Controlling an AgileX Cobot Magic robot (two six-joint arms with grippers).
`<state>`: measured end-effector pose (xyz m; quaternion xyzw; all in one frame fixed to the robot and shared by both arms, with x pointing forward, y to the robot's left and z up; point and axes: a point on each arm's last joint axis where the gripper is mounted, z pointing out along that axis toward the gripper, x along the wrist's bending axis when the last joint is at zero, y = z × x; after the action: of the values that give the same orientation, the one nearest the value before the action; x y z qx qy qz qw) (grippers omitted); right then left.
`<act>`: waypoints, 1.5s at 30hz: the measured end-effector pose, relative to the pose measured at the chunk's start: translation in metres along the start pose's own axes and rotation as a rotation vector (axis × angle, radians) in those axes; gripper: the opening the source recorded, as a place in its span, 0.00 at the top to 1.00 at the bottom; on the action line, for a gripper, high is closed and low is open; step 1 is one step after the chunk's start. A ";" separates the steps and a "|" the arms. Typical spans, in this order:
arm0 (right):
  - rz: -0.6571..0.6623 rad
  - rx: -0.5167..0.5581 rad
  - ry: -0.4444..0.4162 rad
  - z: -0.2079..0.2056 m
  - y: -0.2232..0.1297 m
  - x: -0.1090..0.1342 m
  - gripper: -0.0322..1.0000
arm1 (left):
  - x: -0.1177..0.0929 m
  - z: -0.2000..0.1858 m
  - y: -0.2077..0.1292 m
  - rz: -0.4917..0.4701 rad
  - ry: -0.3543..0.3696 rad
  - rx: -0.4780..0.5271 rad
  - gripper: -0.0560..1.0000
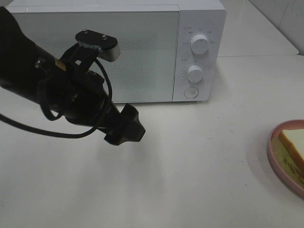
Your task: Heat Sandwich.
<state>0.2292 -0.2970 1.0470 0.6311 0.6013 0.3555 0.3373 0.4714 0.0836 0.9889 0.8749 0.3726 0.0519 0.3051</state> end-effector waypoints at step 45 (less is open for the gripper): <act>0.000 0.000 0.000 0.000 0.000 0.000 0.23 | 0.037 -0.206 -0.161 -0.561 0.493 0.027 0.02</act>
<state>0.2292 -0.2970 1.0470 0.6311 0.6013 0.3555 0.3373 0.3327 0.2969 1.0585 0.7039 0.6607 0.1706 0.1971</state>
